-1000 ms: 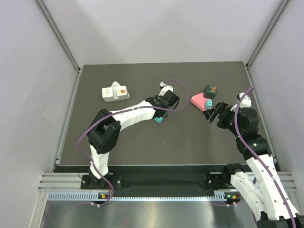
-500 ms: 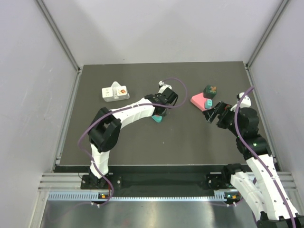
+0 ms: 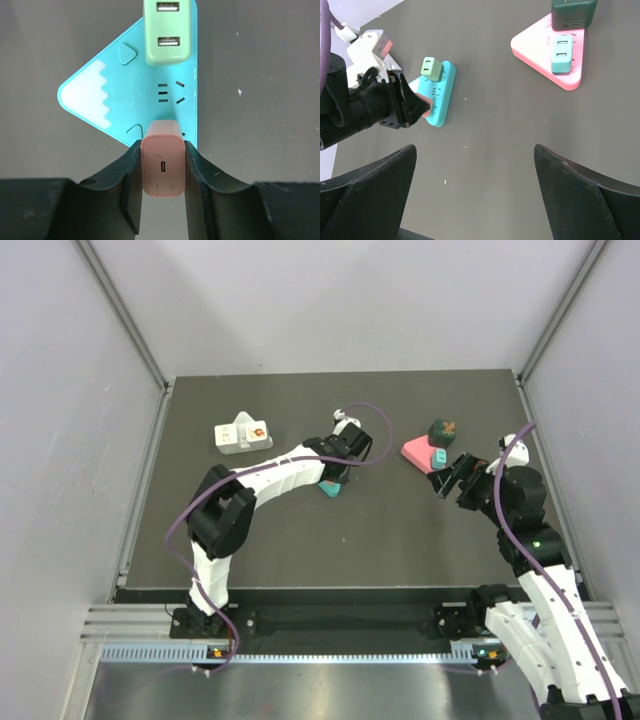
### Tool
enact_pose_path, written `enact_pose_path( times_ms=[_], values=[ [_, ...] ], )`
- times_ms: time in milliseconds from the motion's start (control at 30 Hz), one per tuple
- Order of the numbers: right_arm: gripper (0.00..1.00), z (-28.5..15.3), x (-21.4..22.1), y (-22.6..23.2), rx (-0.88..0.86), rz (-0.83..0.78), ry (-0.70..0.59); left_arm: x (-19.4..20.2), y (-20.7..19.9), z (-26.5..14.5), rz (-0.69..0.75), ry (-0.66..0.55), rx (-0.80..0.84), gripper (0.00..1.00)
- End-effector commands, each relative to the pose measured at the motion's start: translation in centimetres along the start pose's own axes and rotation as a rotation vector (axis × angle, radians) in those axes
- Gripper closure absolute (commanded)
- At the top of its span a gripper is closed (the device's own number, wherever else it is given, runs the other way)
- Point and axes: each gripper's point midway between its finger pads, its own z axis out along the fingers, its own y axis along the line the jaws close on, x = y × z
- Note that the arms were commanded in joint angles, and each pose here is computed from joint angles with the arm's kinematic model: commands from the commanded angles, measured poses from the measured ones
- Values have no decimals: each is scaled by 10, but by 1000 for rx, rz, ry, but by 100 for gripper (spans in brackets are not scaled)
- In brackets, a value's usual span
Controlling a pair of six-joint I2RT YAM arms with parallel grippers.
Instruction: Insert the plug
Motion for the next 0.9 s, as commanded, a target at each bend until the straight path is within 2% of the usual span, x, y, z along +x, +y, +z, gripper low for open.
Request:
enact_pose_path(
  times_ms=[0,400,567,867],
  values=[
    [0,2,-12,2,-17,-13,-46,24,1,19,22,67,22,100],
    [0,3,-10,0,-16,-18,-42,68,4,40,35,185,63,100],
    [0,3,-9,-2,-13,-16,-41,83,11,45,73,271,26,100],
    [0,5,-7,-3,-18,-6,-34,112,21,53,75,334,-34,100]
  ],
)
